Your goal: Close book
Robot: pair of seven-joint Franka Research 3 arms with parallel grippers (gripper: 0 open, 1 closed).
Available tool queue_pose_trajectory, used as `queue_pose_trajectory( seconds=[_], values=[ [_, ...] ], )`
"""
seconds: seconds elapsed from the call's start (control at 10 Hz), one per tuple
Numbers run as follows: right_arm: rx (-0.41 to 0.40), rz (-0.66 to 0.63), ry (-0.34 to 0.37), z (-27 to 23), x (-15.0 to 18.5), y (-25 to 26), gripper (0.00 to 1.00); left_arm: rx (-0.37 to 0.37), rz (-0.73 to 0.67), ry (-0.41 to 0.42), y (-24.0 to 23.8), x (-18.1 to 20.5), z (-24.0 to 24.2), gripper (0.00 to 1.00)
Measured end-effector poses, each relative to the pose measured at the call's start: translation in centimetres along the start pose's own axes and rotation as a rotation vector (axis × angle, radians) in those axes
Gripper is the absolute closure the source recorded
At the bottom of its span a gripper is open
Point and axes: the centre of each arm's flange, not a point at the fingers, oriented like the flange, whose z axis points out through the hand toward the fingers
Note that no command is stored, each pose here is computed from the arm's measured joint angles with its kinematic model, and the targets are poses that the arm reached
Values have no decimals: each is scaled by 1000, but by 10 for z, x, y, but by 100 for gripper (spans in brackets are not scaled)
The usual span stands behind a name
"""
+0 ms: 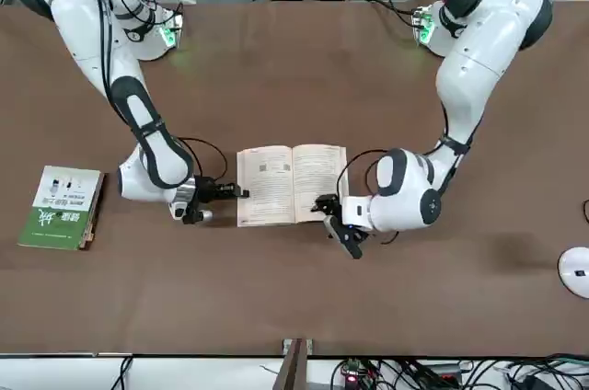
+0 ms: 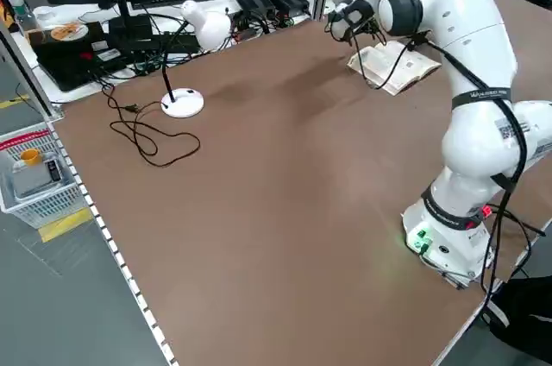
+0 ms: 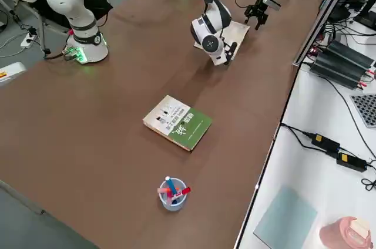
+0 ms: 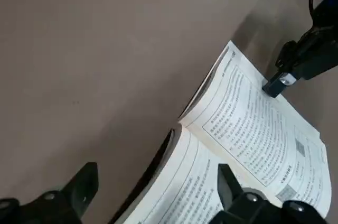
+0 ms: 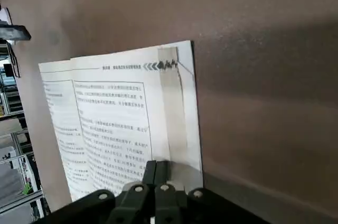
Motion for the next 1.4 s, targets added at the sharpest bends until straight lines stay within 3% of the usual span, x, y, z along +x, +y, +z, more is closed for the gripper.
queue_pose_trajectory(
  seconds=[1.4],
  values=[
    [1,1,0,0,0,0,99,-73,-92,24,-16,-18,27,0]
  ],
)
